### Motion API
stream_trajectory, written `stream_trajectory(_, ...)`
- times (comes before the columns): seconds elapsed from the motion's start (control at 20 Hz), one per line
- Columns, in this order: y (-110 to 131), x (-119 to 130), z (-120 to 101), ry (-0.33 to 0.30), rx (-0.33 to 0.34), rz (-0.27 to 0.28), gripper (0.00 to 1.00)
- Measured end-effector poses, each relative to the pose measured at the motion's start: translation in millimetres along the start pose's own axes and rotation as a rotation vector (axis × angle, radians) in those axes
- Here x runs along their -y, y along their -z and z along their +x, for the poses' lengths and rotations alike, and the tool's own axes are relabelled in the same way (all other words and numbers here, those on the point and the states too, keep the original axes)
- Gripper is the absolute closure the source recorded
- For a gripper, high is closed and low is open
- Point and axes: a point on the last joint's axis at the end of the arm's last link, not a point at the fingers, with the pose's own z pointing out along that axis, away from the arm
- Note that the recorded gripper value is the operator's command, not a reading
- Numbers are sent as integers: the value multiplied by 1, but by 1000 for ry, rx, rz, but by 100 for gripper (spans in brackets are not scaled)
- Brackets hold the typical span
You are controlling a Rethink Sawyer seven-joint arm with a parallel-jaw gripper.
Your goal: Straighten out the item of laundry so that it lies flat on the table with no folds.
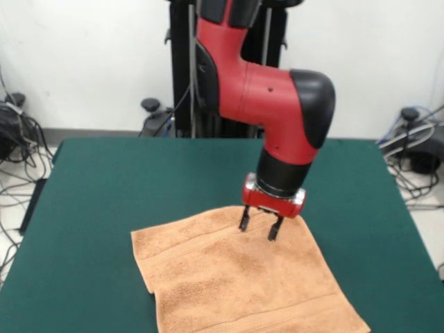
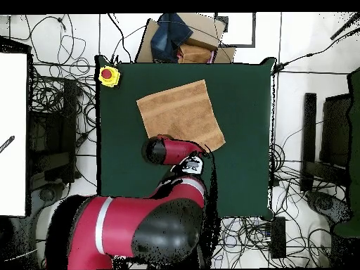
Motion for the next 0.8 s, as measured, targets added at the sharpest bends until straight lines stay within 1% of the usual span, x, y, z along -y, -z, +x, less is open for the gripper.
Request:
stream_trajectory(0.15, -10, -14, 13, 33, 35, -3, 0)
stream_trajectory(0.25, -21, -27, 28, 66, 70, -5, 0)
stream_trajectory(0.45, -23, -27, 28, 78, 107, 1, 0)
stream_trajectory(0.8, -23, -27, 27, 76, 97, 3, 0)
